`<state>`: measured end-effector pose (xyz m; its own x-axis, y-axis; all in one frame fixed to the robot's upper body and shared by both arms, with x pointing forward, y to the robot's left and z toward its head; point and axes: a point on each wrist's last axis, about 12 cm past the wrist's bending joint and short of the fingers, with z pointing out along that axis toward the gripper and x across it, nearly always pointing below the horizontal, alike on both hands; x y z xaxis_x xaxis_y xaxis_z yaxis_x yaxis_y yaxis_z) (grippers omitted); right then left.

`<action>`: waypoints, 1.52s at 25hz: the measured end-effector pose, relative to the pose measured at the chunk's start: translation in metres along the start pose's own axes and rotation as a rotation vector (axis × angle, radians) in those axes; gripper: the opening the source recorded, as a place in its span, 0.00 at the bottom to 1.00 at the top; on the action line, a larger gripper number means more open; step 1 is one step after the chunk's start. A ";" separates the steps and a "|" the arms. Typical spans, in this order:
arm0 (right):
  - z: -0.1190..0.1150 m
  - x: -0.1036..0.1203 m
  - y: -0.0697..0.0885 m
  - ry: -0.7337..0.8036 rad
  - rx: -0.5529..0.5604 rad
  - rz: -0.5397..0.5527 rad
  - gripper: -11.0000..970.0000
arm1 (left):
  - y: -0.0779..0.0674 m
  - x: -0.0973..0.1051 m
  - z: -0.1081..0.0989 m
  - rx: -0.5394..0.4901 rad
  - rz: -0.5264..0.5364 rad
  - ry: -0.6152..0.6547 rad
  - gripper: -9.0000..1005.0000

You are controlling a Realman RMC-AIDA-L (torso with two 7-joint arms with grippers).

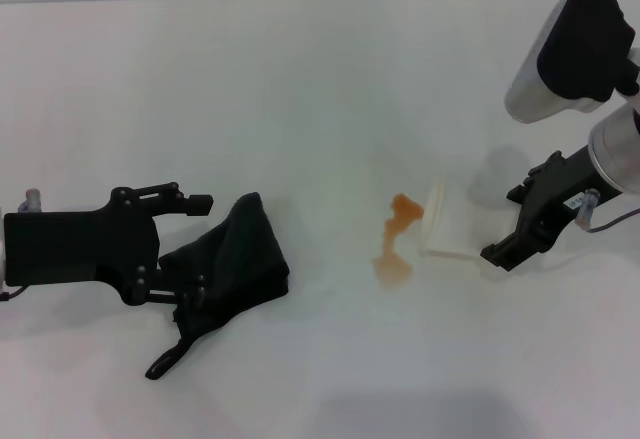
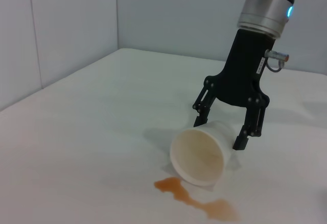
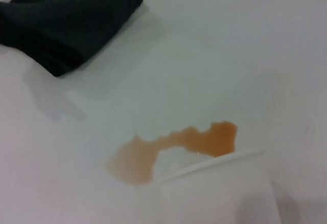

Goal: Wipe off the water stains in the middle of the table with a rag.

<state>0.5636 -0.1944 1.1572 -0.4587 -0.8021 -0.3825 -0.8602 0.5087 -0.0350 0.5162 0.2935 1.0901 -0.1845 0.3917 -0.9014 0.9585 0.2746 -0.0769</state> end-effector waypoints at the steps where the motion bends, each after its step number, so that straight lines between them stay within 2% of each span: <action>1: 0.000 0.000 0.000 0.000 0.000 0.001 0.88 | 0.000 0.000 0.000 0.000 0.000 0.000 0.88; 11: 0.001 0.001 -0.001 0.000 0.002 0.020 0.88 | 0.001 0.000 0.000 -0.007 0.000 0.002 0.88; 23: -0.001 0.001 -0.001 -0.015 0.000 0.033 0.79 | 0.000 0.001 0.001 -0.006 0.000 0.000 0.88; 31: -0.025 0.012 -0.011 -0.135 0.046 0.100 0.73 | -0.001 0.003 0.001 -0.008 0.006 -0.003 0.88; 38: -0.027 0.026 -0.017 -0.262 0.087 0.105 0.73 | 0.000 0.004 0.001 -0.007 0.010 -0.003 0.88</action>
<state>0.5601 -0.2326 1.1726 -0.4618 -0.6410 -0.6131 -0.7835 0.6188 -0.0568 0.5160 0.2937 1.0863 -0.1741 0.3922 -0.9033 0.9588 0.2767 -0.0647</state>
